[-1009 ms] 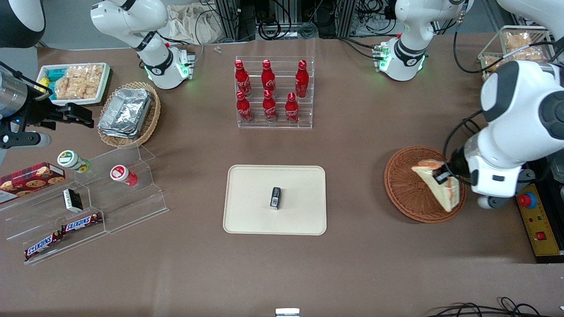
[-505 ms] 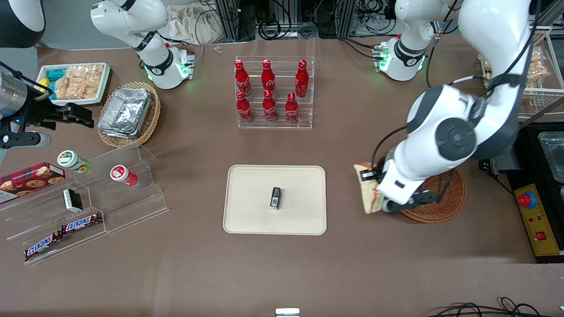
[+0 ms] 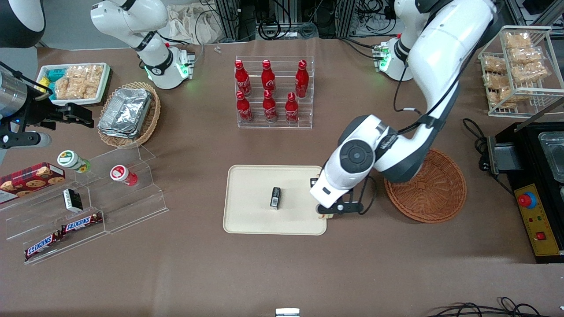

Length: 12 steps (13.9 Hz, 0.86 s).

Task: Place sandwich from basket to tray
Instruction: 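Carry the sandwich with the left gripper over the white tray, then lower the sandwich beside the black box and open the left gripper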

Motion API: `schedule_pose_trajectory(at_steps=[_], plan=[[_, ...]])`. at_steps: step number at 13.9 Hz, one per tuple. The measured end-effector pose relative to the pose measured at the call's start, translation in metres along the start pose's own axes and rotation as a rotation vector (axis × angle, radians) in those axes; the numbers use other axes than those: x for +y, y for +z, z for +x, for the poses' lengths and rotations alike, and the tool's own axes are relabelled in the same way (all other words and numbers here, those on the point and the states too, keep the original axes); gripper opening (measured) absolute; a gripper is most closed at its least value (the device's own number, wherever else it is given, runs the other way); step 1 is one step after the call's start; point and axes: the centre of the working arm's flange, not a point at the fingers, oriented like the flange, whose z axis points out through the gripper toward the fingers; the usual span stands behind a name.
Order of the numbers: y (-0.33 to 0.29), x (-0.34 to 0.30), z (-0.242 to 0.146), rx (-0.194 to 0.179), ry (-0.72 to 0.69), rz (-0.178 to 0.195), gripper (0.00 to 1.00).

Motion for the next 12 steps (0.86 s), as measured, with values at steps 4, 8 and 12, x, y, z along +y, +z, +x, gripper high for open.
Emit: schedule_pose_trajectory(at_steps=[4,8,12], plan=[[0.051,0.012,0.0,0.002,-0.003,0.012,0.19],[0.072,0.026,0.0,0.029,-0.016,0.014,0.19],[0.085,0.027,0.008,0.04,-0.029,0.028,0.18]])
